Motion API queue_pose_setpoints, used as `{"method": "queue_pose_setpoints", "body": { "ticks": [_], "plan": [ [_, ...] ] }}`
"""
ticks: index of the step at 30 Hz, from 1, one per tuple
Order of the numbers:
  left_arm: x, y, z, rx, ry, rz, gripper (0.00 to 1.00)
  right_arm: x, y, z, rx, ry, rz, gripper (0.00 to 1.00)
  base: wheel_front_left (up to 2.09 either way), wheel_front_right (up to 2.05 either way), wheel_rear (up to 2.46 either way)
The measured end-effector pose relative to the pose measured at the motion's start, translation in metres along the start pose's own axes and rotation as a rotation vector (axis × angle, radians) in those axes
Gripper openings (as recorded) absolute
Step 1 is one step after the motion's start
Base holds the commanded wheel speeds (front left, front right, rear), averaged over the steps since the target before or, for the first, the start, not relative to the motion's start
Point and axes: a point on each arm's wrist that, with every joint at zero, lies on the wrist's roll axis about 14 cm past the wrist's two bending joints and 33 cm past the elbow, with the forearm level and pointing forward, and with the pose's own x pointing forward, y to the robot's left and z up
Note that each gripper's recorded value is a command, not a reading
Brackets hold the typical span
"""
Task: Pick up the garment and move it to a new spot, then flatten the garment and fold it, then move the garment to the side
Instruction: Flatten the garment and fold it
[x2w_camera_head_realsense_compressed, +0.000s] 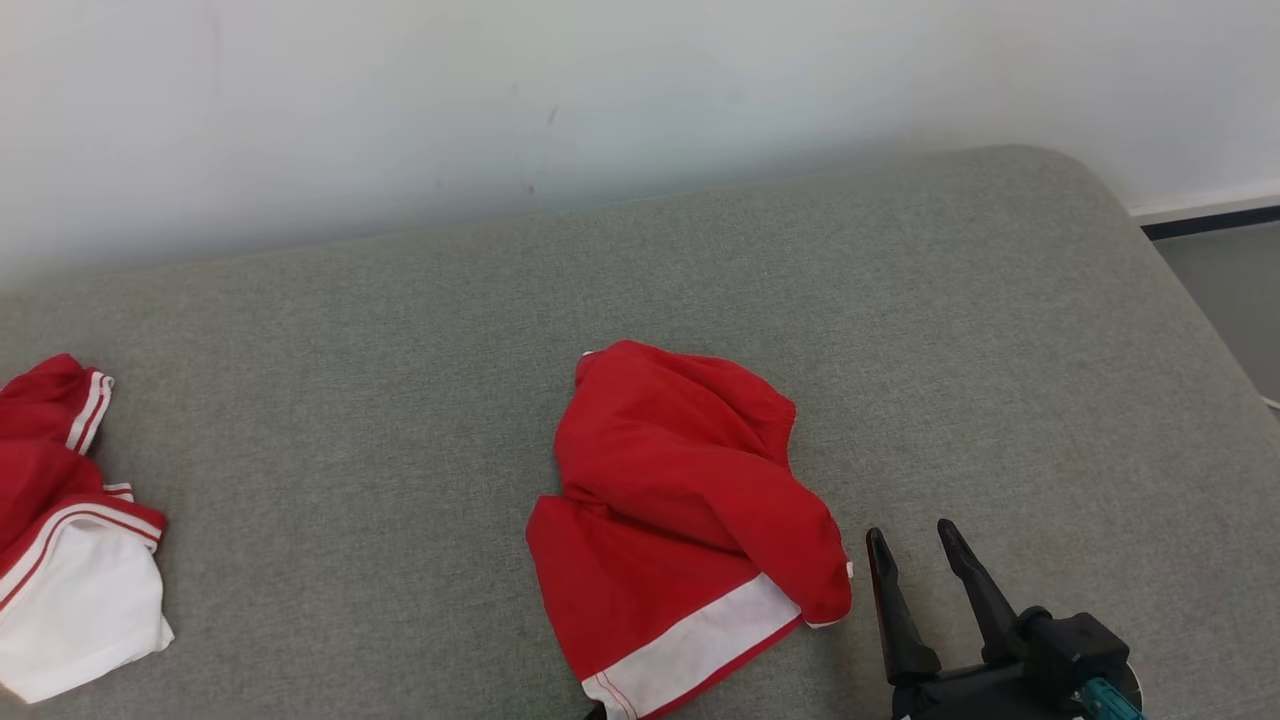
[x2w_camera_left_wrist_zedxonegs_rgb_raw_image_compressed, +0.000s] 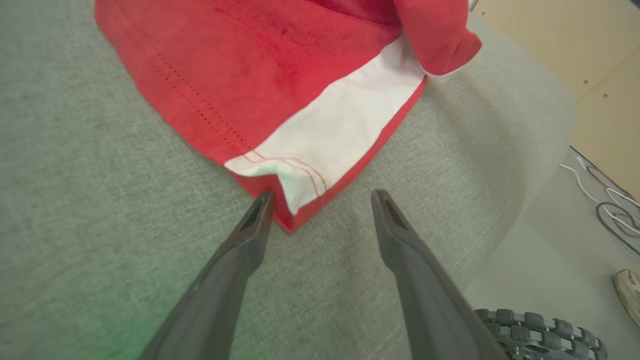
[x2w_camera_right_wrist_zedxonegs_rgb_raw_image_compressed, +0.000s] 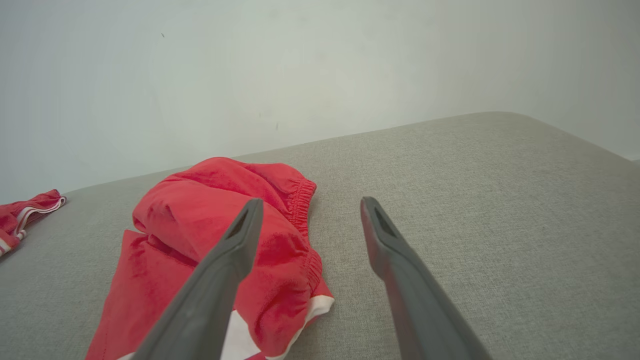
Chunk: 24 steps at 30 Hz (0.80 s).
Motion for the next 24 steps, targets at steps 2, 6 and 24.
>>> {"method": "queue_pose_setpoints", "body": {
  "ticks": [2, 6, 24],
  "plan": [
    [0.004, 0.002, -0.002, -0.012, 0.012, 0.000, 1.00, -0.001, -0.004, 0.000, -0.002, 0.000, -0.012, 1.00, 0.00, 0.00, 0.00],
    [0.013, 0.002, 0.007, -0.022, -0.003, -0.013, 0.00, -0.002, -0.008, 0.000, -0.006, 0.001, -0.027, 1.00, 0.00, 0.00, 0.00],
    [-0.065, 0.103, 0.048, 0.005, -0.201, 0.366, 0.00, 0.012, 0.024, -0.016, 0.010, 0.043, 0.072, 1.00, 0.00, 0.00, 0.00]
  ]
}}
